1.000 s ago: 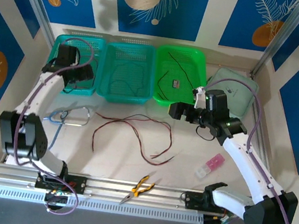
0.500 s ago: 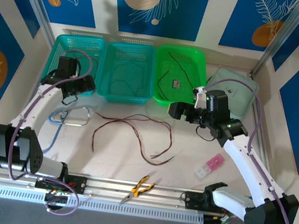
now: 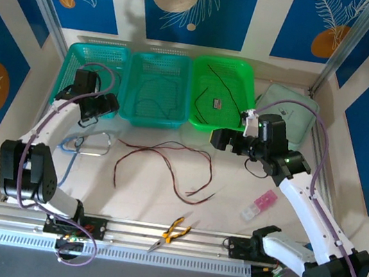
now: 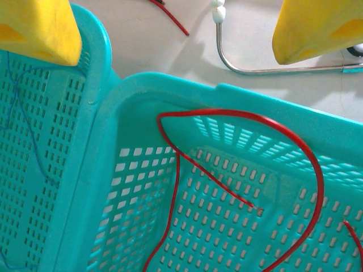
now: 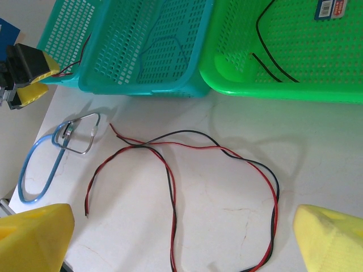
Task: Untangle the cables
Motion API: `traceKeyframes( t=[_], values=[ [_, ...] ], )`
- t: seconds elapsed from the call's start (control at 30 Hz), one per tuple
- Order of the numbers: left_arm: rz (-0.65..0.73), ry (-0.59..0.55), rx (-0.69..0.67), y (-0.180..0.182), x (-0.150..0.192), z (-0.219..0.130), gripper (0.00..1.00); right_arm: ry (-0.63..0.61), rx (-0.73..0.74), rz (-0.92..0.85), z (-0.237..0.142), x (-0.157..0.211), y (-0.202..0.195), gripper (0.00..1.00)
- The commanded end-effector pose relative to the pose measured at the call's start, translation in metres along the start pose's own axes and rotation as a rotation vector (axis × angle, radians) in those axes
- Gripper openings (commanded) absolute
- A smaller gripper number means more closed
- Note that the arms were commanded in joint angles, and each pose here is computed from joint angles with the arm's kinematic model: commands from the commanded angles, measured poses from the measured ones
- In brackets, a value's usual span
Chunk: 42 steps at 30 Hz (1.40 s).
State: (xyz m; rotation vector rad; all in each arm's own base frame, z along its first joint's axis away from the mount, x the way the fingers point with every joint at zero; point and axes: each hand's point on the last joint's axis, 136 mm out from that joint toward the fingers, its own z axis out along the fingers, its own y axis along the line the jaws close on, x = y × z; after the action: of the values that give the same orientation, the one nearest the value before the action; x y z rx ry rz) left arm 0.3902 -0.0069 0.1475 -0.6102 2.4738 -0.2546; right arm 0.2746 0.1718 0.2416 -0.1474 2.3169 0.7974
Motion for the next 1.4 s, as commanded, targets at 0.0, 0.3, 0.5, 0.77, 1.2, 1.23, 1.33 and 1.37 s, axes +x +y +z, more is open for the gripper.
traceKeyframes(
  t=[0.0, 0.3, 0.5, 0.77, 1.2, 1.23, 1.33, 1.37],
  values=[
    [-0.023, -0.029, 0.045, -0.009, -0.018, -0.002, 0.87, -0.009, 0.001, -0.012, -0.006, -0.004, 0.002, 0.99],
    [-0.028, -0.023, 0.055, -0.010, -0.026, 0.005, 0.87, -0.009, 0.006, -0.011, -0.008, -0.004, 0.001, 0.99],
    [-0.062, -0.014, 0.075, -0.007, -0.028, 0.014, 0.87, -0.009, 0.012, -0.011, -0.009, -0.004, 0.000, 0.99],
    [-0.066, -0.010, 0.095, -0.013, -0.036, 0.019, 0.86, -0.014, 0.011, -0.014, -0.011, -0.008, 0.001, 0.99],
    [-0.051, 0.019, 0.090, -0.017, -0.045, 0.037, 0.86, -0.005, 0.012, -0.011, -0.010, -0.006, 0.000, 0.99],
    [-0.047, 0.023, 0.090, -0.018, -0.046, 0.039, 0.86, -0.005, 0.012, -0.011, -0.011, -0.006, 0.001, 0.99],
    [-0.030, 0.038, 0.085, -0.019, -0.047, 0.044, 0.86, -0.009, 0.017, -0.011, -0.012, -0.006, 0.000, 0.99],
    [-0.025, 0.044, 0.081, -0.018, -0.048, 0.046, 0.86, -0.009, 0.019, -0.010, -0.013, -0.006, 0.000, 0.99]
  ],
)
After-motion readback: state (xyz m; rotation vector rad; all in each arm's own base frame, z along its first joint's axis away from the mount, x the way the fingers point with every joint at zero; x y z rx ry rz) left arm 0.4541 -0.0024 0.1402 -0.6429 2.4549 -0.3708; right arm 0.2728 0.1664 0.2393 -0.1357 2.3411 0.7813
